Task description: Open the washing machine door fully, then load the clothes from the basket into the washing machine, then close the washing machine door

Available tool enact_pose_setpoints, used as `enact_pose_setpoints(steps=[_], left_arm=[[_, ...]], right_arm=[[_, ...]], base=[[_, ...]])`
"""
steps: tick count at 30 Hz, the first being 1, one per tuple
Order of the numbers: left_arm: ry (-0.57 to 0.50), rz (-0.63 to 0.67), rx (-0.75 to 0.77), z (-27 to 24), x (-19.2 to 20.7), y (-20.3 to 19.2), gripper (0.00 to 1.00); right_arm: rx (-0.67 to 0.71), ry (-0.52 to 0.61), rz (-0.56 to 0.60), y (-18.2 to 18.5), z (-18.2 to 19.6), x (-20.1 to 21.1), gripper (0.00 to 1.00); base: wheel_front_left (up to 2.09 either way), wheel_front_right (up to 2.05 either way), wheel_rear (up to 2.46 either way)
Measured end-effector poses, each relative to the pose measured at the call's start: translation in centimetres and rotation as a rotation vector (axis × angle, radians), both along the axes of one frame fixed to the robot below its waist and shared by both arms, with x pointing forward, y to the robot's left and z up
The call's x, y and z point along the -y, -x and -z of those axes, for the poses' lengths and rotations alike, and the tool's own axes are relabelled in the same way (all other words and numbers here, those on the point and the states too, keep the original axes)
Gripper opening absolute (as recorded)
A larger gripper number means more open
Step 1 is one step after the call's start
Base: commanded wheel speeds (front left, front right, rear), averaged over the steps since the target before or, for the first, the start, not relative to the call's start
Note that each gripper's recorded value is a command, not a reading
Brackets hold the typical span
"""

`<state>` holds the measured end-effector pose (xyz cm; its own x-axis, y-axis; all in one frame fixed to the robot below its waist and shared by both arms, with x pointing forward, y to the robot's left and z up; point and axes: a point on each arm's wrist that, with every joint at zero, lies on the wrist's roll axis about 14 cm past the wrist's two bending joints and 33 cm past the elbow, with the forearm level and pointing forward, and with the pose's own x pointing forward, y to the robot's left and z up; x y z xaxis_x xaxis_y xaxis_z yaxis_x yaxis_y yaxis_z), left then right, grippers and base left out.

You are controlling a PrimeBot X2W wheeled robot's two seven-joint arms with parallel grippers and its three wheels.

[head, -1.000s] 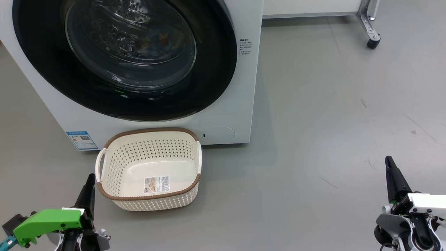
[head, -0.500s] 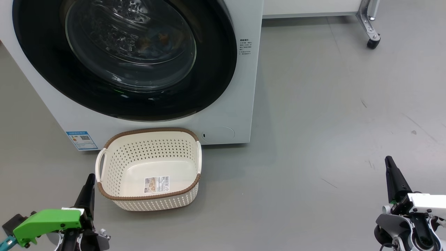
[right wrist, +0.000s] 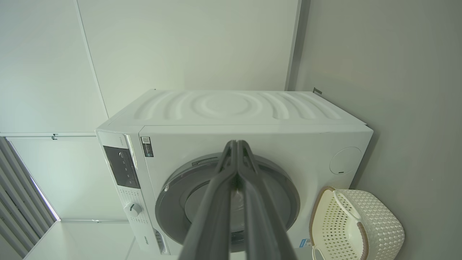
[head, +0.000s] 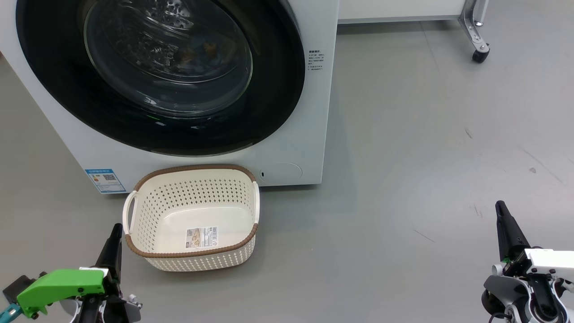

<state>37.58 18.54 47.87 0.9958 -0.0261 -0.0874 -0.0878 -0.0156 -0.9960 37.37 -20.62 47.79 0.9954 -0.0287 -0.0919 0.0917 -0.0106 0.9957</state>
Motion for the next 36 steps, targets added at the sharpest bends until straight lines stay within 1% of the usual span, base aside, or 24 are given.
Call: enact_pose_setpoints(steps=[36], left_arm=[[0.0, 0.0, 0.0, -0.01, -0.01, 0.0, 0.0]], right_arm=[[0.0, 0.0, 0.0, 0.0, 0.0, 0.0, 0.0]], base=[[0.0, 0.0, 0.0]])
